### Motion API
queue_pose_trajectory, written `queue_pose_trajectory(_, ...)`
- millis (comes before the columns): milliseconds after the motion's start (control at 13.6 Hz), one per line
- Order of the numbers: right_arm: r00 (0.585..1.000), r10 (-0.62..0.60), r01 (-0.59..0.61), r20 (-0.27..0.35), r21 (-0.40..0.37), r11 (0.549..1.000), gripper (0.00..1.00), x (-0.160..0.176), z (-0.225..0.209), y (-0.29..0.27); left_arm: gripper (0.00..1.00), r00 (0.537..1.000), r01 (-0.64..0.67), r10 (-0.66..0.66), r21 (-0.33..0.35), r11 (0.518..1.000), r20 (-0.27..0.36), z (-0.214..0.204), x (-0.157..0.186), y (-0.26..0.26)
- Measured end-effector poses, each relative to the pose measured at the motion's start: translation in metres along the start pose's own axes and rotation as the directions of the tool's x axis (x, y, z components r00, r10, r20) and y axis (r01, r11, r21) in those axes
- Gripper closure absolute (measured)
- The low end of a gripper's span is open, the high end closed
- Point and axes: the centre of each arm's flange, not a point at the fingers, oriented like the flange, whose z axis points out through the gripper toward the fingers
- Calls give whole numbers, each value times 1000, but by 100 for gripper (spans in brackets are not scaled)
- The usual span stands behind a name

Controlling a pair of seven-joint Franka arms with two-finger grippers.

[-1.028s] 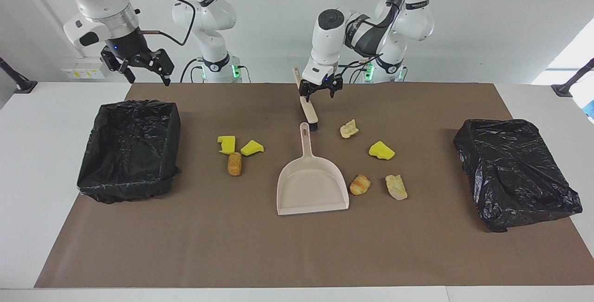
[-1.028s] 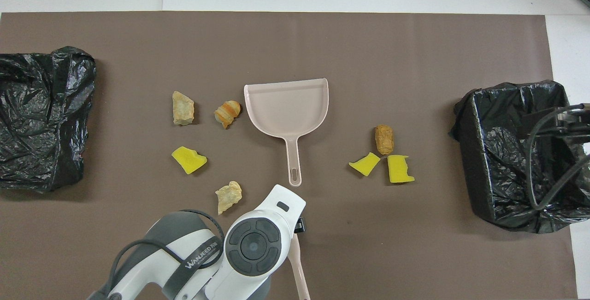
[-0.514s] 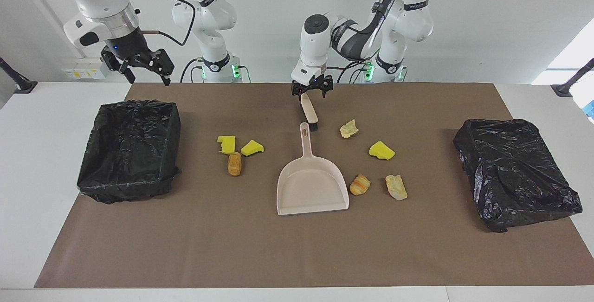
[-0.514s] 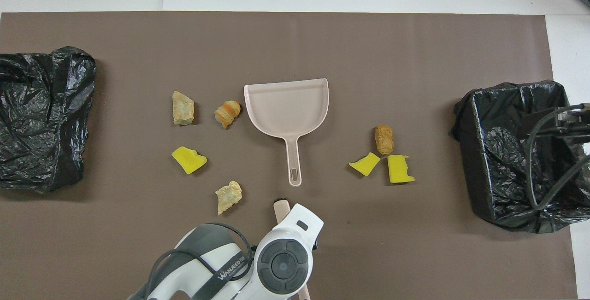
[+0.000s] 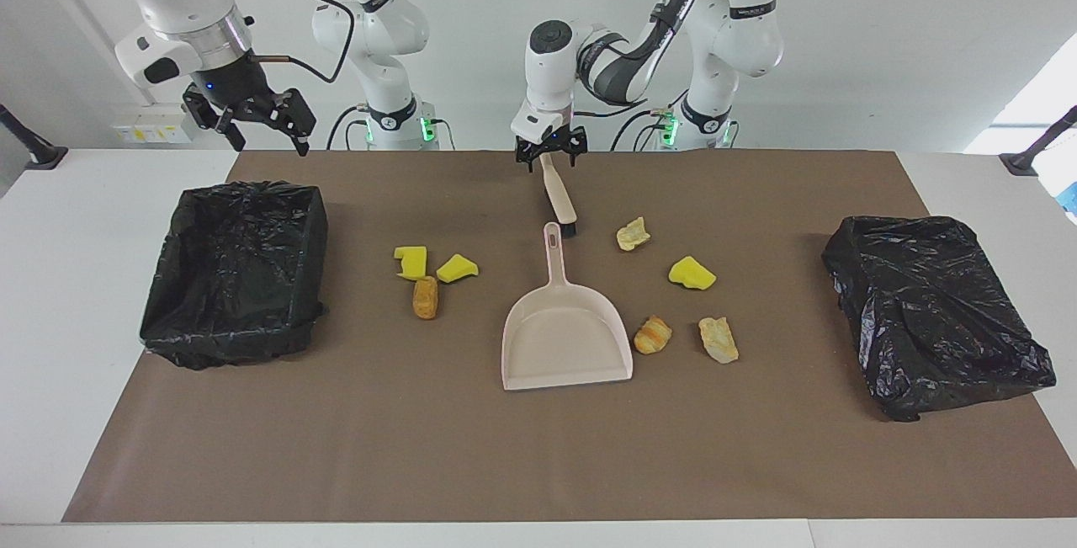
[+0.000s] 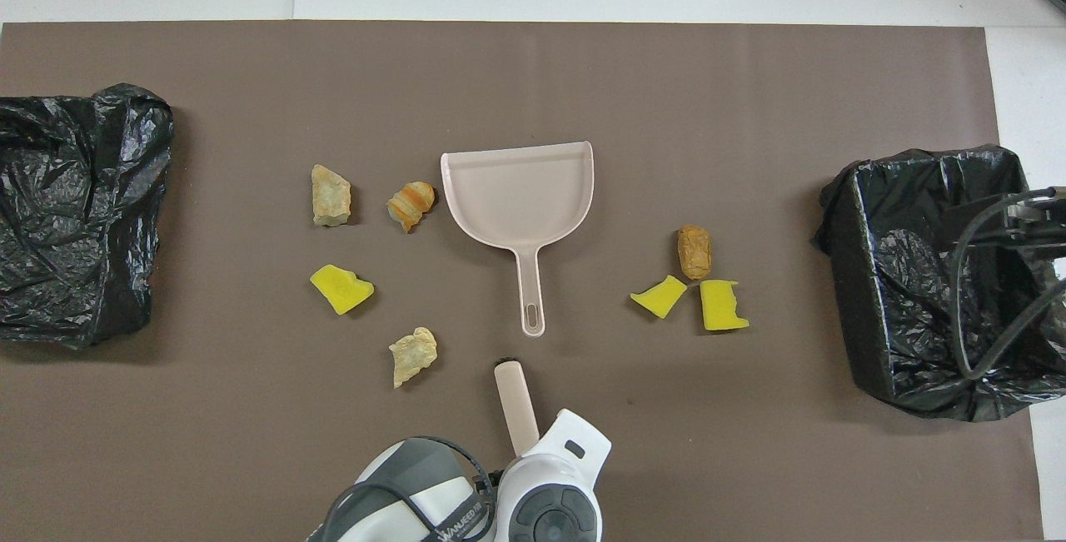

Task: Sweep and dump trash in bin
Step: 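Reach the left gripper to the pink brush handle and grasp it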

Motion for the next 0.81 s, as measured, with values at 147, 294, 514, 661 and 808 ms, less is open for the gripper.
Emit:
queue_pose_trajectory(147,1000,0,0,0,0,1000,0,0,0,0,5,1000,-3,3,-5,1000,11,1,-6,3)
queue_pose_trajectory(294,1000,0,0,0,0,1000,0,0,0,0,18,1000,2,-2,-8,1000,19,1,-9,4)
queue_pose_trajectory(514,1000,0,0,0,0,1000,0,0,0,0,39,1000,5,-5,-4,1000,26,4,-11,3)
queue_pose_trajectory(661,1000,0,0,0,0,1000,0,0,0,0,46,1000,4,-4,3,1000,30,7,-12,1)
queue_pose_trajectory(808,1000,0,0,0,0,1000,0,0,0,0,66,999,10,-10,10,1000,44,10,-14,0)
